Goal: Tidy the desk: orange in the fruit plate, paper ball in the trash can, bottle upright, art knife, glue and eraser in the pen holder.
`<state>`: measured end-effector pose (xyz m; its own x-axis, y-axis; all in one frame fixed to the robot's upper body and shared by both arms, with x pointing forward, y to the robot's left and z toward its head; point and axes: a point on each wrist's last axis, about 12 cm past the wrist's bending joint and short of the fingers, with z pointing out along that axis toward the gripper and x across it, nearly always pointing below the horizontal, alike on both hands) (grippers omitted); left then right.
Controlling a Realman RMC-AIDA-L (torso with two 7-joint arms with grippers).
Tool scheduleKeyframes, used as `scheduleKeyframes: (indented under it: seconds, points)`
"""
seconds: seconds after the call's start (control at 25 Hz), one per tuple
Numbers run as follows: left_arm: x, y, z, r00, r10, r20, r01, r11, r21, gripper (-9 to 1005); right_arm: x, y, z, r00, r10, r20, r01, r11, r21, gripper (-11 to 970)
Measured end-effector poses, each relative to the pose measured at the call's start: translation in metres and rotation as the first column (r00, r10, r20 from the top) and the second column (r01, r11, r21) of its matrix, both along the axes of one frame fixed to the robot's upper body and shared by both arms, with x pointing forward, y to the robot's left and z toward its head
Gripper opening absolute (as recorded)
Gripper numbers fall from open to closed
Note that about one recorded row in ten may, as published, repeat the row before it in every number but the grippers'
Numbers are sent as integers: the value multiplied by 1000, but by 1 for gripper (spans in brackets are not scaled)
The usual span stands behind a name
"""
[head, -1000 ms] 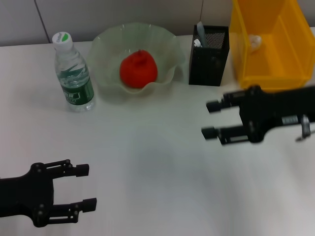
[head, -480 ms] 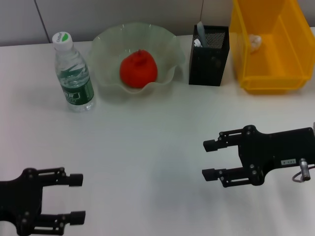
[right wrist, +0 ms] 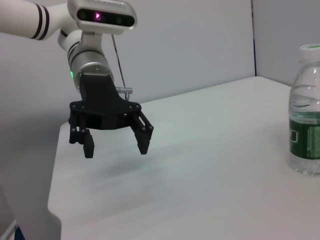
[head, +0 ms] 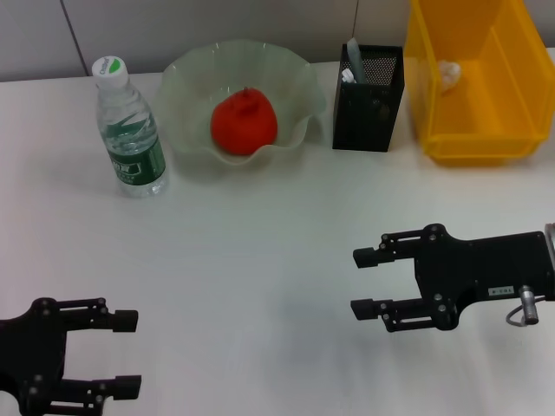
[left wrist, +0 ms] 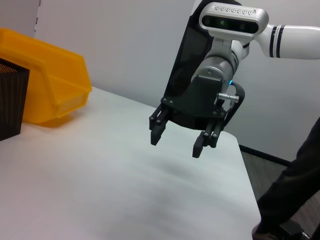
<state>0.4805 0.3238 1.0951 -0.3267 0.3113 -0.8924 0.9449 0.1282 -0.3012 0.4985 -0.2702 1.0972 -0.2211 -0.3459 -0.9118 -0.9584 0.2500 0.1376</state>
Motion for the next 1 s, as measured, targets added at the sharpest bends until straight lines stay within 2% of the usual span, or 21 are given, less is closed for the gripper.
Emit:
scheduleKeyframes:
  seconds: [1.0]
  points:
    - [8,3,-2,995,95,32,-96,995,12,782,-2,3,-8,999,29,14,-29,1000,7,650]
